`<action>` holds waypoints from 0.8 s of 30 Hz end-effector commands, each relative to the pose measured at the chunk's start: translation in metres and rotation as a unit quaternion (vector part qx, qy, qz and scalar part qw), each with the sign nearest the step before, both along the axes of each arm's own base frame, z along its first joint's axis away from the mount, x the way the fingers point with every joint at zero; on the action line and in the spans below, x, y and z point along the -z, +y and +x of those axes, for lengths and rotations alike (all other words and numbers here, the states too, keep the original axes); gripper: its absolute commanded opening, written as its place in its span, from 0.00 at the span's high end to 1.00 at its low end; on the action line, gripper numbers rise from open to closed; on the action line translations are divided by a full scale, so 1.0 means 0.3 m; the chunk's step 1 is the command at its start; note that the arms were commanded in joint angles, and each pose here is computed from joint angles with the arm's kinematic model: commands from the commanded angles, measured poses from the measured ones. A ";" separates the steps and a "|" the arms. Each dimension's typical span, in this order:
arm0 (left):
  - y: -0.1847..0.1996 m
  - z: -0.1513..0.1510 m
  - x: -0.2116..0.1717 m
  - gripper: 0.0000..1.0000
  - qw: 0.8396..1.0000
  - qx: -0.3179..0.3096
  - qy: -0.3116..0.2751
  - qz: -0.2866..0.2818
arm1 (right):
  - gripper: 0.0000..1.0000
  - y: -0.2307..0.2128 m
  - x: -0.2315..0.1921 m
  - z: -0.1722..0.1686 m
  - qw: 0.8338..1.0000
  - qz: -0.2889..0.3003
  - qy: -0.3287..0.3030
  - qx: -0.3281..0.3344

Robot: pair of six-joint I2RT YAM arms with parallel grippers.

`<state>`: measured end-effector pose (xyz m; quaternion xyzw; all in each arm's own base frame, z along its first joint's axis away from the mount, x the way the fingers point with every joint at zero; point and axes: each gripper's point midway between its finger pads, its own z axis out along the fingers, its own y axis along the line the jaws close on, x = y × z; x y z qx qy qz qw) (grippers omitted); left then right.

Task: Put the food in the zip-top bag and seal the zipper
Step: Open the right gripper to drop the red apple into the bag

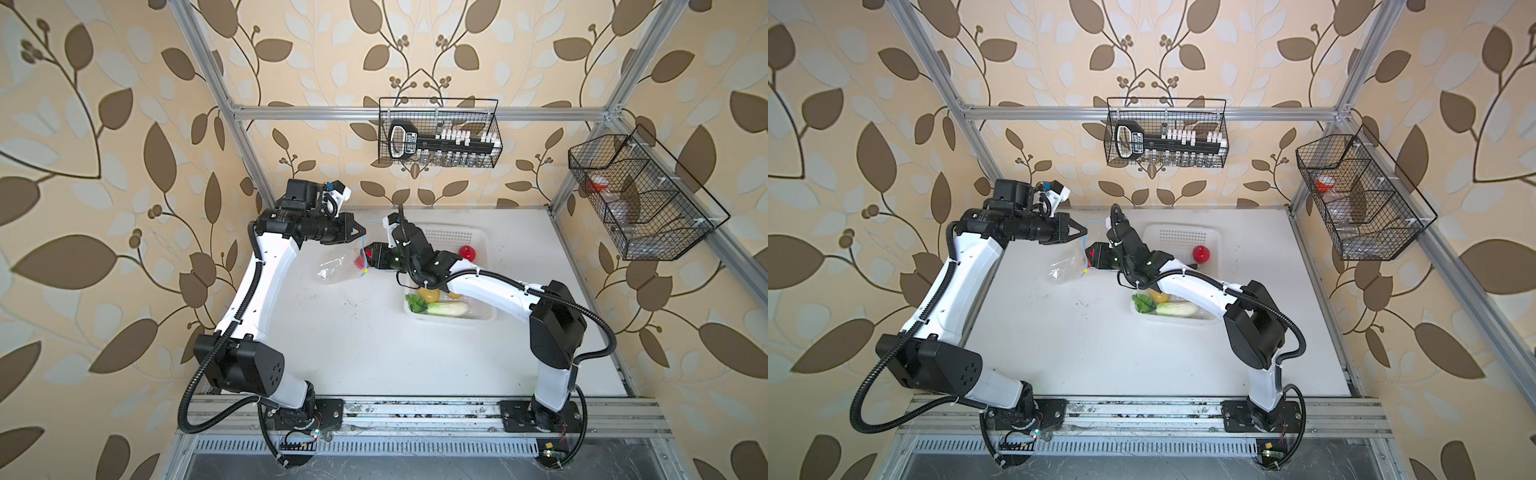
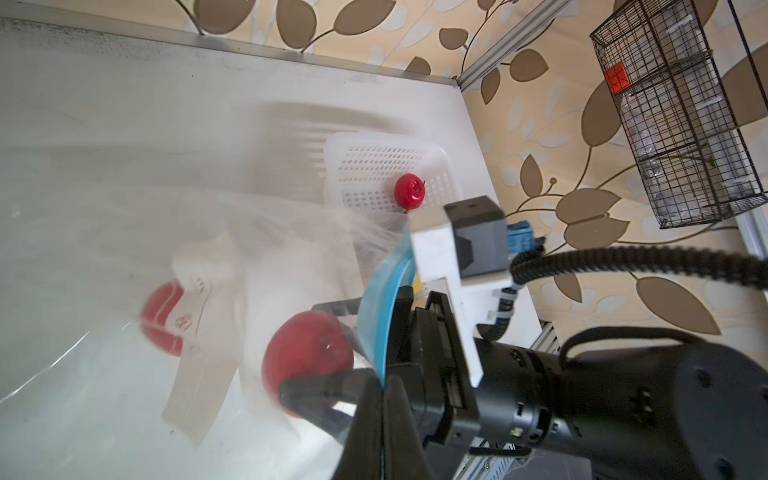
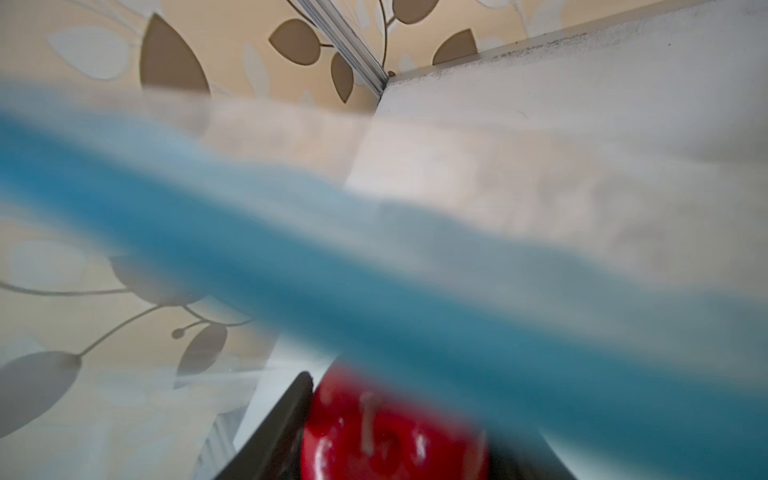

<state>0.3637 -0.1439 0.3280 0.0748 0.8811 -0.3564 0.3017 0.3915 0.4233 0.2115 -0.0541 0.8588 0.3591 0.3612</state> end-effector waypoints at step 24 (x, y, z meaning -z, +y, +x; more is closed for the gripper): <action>0.004 -0.007 0.042 1.00 1.000 -0.001 -0.022 0.015 | 0.19 -0.066 -0.123 -0.055 0.998 0.050 -0.035 -0.027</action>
